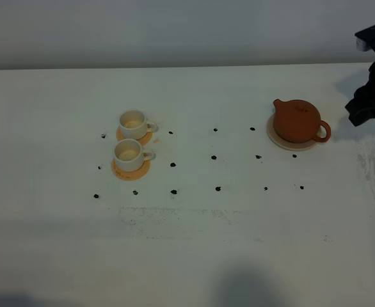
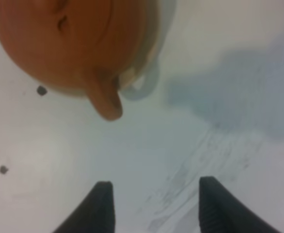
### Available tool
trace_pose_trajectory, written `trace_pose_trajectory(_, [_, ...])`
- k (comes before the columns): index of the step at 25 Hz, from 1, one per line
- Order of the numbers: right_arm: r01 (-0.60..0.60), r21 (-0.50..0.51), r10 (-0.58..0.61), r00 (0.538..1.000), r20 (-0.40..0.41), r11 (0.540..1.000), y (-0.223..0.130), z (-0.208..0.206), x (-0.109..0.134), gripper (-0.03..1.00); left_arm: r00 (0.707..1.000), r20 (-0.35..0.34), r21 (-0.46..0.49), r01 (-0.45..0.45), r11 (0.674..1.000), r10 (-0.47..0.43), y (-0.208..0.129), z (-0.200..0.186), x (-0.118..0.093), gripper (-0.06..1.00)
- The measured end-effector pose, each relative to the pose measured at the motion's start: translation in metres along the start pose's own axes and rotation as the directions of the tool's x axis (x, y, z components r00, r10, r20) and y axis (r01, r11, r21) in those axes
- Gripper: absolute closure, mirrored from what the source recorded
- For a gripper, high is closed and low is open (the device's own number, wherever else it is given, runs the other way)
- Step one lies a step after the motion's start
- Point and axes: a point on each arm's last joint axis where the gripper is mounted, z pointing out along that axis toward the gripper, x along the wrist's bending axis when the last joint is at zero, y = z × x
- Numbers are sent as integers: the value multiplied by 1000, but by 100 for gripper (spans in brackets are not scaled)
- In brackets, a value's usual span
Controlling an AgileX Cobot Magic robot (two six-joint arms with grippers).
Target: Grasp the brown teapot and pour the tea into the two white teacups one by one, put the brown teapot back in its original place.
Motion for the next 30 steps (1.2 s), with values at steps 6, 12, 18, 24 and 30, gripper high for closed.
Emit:
trace_pose_trajectory(6, [54, -109, -43, 994, 100, 993, -23, 14, 10, 55, 1000, 0, 0, 0, 1000, 0, 0, 0, 0, 42])
trace_pose_trajectory(12, [120, -256, -47, 961, 272, 959, -24, 27, -3, 55, 1000, 0, 0, 0, 1000, 0, 0, 0, 0, 42])
trace_pose_trajectory(18, [99, -276, -14, 956, 294, 956, -24, 49, -13, 55, 1000, 0, 0, 0, 1000, 0, 0, 0, 0, 42])
trace_pose_trajectory(24, [71, -284, 13, 959, 284, 956, -25, 61, -15, 55, 1000, 0, 0, 0, 1000, 0, 0, 0, 0, 42])
trace_pose_trajectory(30, [75, -297, 15, 957, 290, 952, -22, 62, -13, 55, 1000, 0, 0, 0, 1000, 0, 0, 0, 0, 42])
